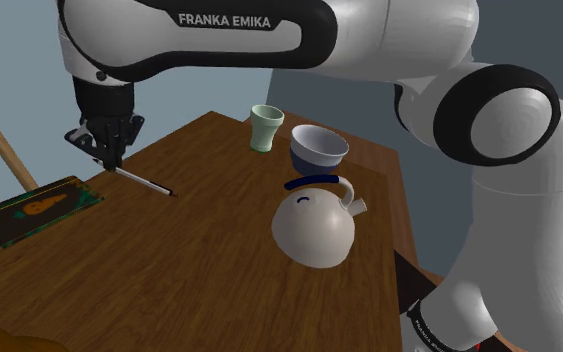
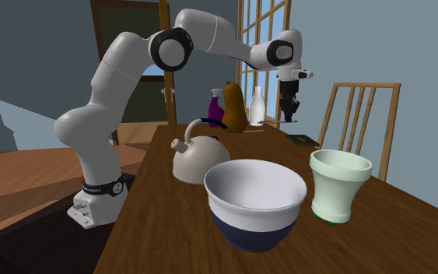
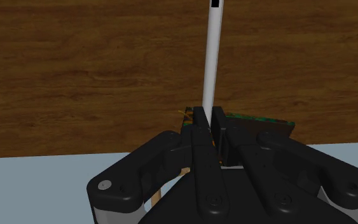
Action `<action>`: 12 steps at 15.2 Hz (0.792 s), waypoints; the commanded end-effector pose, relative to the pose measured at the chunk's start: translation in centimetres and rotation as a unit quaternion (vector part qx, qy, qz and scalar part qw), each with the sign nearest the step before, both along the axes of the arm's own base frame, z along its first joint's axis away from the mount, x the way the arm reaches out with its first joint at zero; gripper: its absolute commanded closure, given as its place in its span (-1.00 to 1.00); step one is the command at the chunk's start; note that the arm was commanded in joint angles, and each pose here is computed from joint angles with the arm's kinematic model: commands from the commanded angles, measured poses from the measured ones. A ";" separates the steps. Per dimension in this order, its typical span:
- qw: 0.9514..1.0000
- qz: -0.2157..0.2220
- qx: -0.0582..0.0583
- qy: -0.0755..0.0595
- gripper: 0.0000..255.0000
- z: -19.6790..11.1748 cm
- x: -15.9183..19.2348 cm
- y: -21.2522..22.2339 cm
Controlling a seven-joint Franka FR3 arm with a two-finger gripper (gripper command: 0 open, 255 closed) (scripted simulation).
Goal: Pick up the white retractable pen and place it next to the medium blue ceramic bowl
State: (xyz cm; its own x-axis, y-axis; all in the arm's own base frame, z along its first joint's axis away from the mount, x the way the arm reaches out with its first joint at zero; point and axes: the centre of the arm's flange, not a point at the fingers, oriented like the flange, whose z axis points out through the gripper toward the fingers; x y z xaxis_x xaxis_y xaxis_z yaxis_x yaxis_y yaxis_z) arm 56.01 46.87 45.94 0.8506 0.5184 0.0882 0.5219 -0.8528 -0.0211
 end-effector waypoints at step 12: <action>1.000 0.000 0.000 0.000 1.00 6.8 0.0 0.1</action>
